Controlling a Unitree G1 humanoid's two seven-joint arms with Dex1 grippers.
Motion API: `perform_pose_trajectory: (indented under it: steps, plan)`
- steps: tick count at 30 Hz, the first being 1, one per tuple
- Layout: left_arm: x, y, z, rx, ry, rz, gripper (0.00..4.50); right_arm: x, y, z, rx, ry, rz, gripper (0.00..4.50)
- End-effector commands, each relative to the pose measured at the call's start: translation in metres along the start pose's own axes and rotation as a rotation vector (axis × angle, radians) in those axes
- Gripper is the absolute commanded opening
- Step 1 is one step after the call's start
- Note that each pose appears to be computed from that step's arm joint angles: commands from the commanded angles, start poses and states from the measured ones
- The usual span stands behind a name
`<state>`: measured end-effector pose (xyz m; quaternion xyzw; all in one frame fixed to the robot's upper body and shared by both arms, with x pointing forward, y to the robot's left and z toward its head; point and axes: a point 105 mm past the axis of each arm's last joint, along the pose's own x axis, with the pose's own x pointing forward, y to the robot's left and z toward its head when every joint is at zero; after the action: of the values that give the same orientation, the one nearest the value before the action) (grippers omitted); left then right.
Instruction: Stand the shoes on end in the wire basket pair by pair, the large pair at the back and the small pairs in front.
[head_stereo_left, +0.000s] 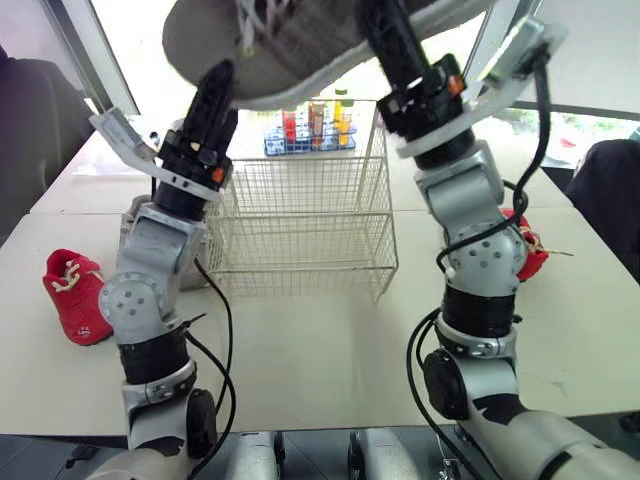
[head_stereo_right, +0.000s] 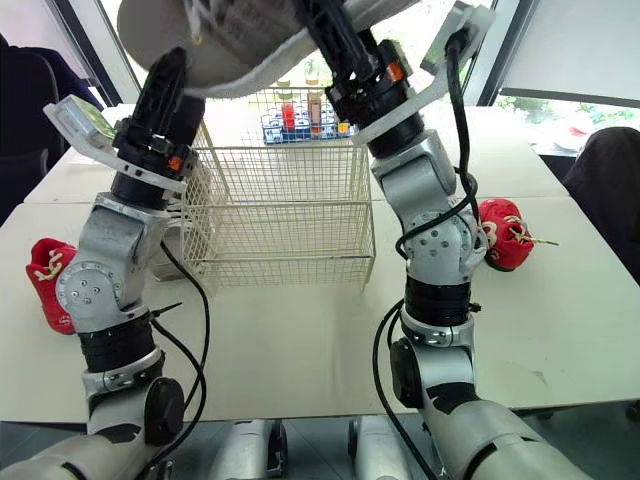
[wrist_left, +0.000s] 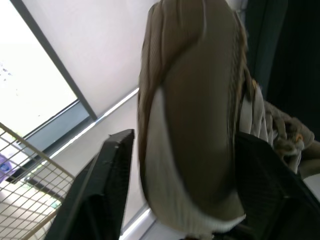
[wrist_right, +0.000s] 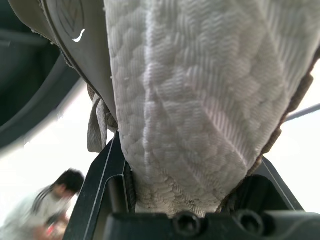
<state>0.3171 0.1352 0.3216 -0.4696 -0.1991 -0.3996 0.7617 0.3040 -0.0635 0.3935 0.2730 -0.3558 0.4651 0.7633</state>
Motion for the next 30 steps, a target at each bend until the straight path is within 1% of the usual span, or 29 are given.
perform_pose_trajectory:
  steps: [1, 4, 7, 9, 11, 13, 14, 16, 22, 24, 27, 30]
  plan:
    - [-0.002, -0.019, -0.005, 0.14, 0.099, -0.024, 4.13, 0.009, 0.012, 0.032, -0.089, -0.025, 0.138, 1.67]
    - [-0.007, -0.025, -0.005, 0.278, 0.179, 0.003, 4.13, 0.014, -0.002, 0.06, -0.172, -0.012, 0.176, 1.67]
    - [-0.012, -0.027, -0.003, 0.463, 0.261, 0.053, 4.13, 0.018, -0.02, 0.083, -0.316, 0.071, 0.223, 1.67]
    - [-0.019, -0.028, 0.001, 0.587, 0.299, 0.086, 4.13, 0.02, -0.039, 0.09, -0.418, 0.185, 0.241, 1.67]
    - [-0.028, -0.03, 0.002, 0.677, 0.317, 0.121, 4.13, 0.023, -0.064, 0.083, -0.475, 0.327, 0.234, 1.67]
    - [-0.037, -0.028, 0.001, 0.735, 0.318, 0.167, 4.13, 0.021, -0.08, 0.075, -0.507, 0.451, 0.243, 1.67]
    - [-0.043, -0.027, -0.001, 0.748, 0.309, 0.19, 4.13, 0.018, -0.085, 0.071, -0.502, 0.513, 0.257, 1.67]
    - [-0.053, -0.024, -0.008, 0.761, 0.308, 0.233, 4.13, 0.016, -0.089, 0.067, -0.512, 0.583, 0.285, 1.67]
    - [-0.094, -0.008, -0.036, 0.722, 0.39, 0.347, 4.13, 0.019, -0.087, 0.054, -0.456, 0.684, 0.341, 1.67]
    - [-0.103, -0.011, -0.044, 0.687, 0.407, 0.349, 4.13, 0.019, -0.084, 0.047, -0.44, 0.71, 0.375, 1.67]
    - [-0.105, -0.016, -0.046, 0.665, 0.408, 0.33, 4.13, 0.019, -0.078, 0.042, -0.428, 0.735, 0.43, 1.67]
    - [-0.108, -0.023, -0.054, 0.616, 0.457, 0.28, 4.13, 0.012, -0.073, 0.027, -0.441, 0.839, 0.52, 1.67]
